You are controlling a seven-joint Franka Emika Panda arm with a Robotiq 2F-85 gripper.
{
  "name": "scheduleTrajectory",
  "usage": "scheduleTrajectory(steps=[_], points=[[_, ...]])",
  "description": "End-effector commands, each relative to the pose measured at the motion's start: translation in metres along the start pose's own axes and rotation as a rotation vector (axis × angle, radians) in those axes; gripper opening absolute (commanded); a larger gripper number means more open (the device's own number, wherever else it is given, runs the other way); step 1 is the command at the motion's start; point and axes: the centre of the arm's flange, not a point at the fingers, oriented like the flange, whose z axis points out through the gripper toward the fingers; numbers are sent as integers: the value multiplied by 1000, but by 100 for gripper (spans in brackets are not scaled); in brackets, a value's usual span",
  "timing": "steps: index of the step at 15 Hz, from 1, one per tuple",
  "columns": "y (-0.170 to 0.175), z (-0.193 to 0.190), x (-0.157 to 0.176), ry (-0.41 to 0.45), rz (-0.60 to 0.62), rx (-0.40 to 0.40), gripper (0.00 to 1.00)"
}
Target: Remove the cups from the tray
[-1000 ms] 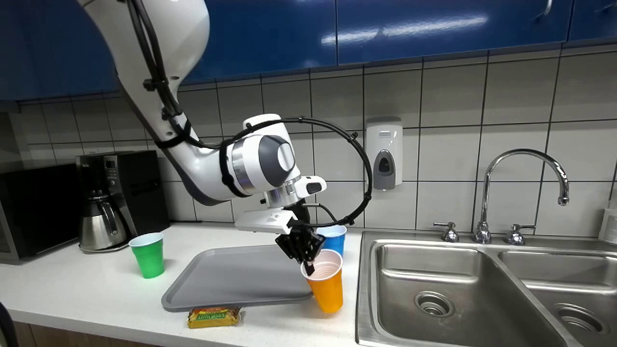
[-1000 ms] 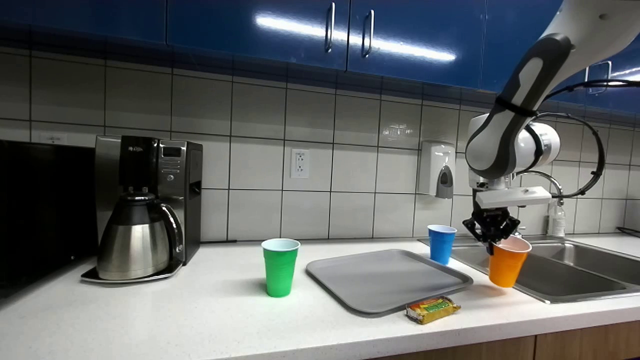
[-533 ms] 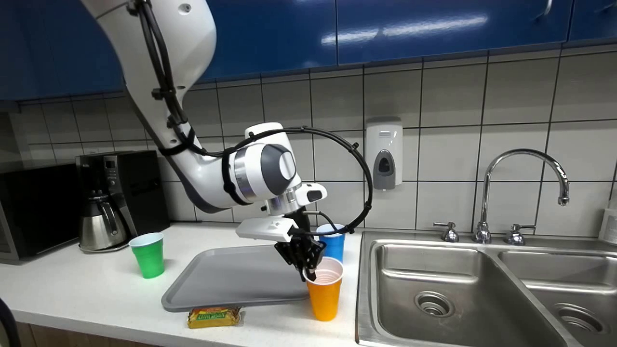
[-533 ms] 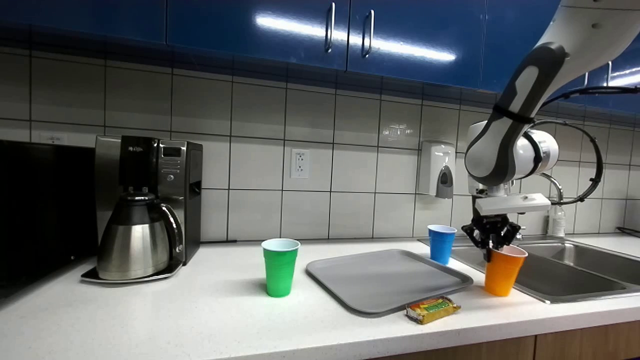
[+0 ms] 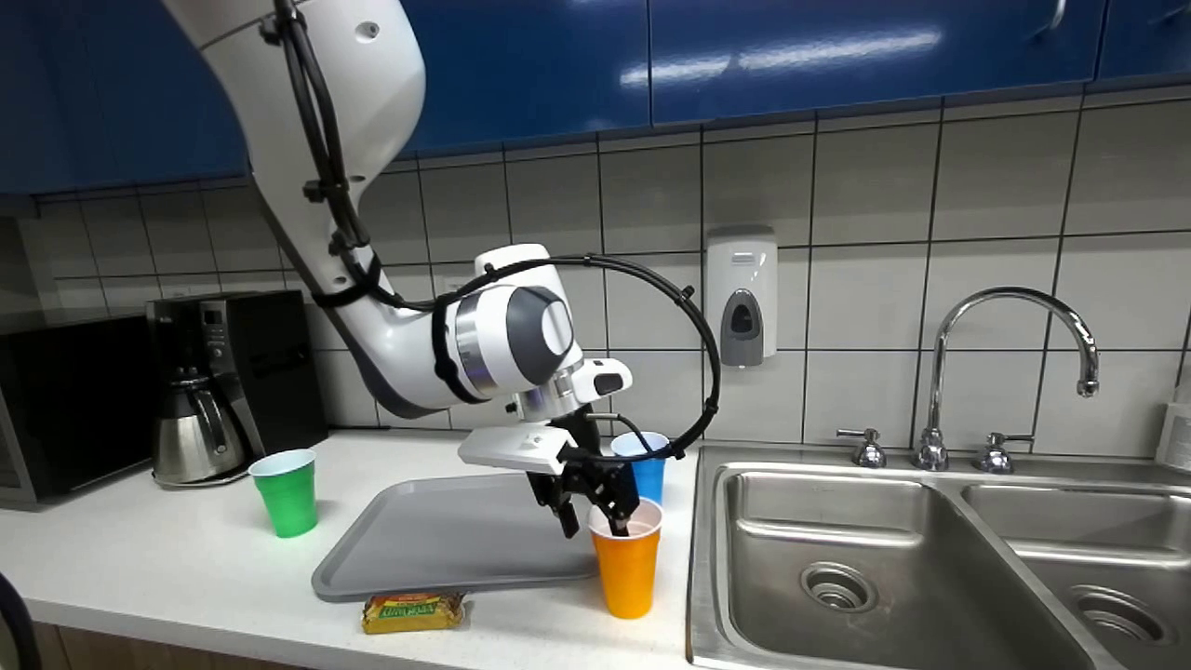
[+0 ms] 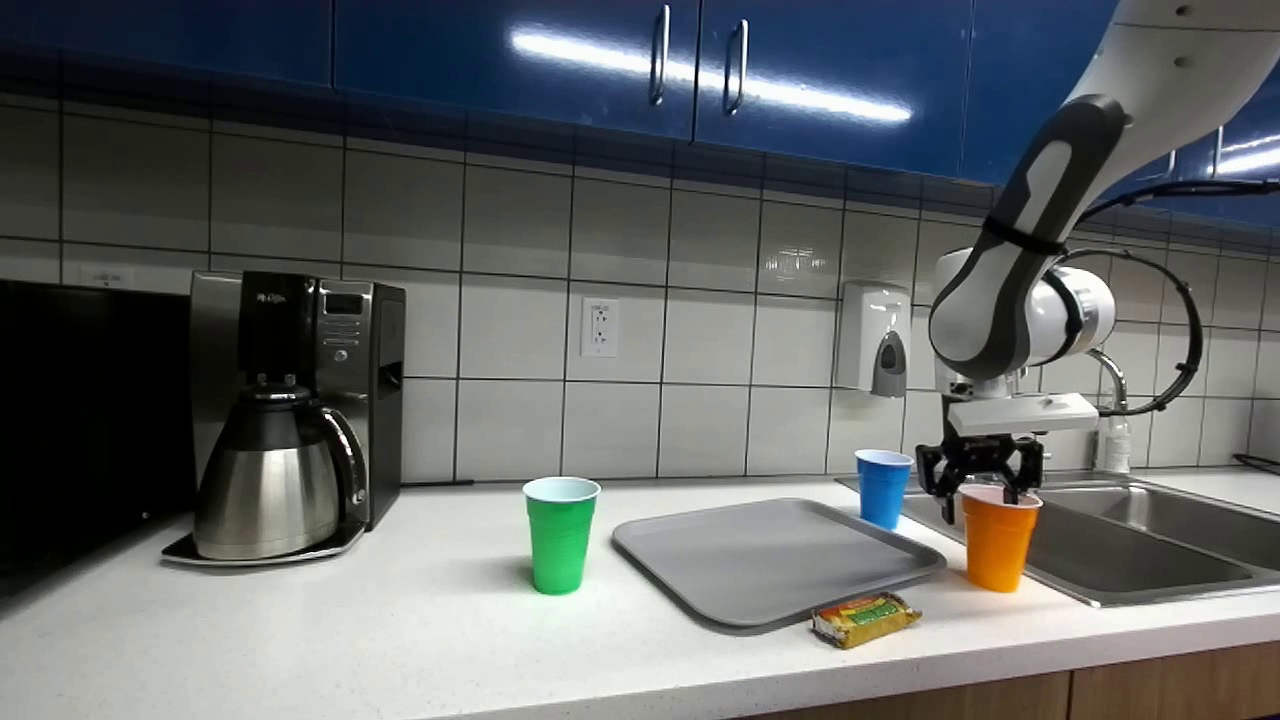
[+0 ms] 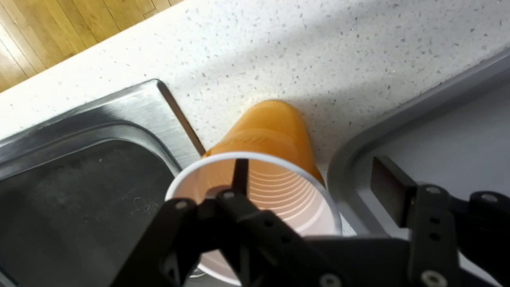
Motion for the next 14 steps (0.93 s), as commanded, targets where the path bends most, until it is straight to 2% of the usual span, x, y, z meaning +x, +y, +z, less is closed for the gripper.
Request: scheduleTrajectory(steps=[1,14], points=[[-2,-1,7,26,21,-10,100],[-17,-35,13,94,31,-13,100]])
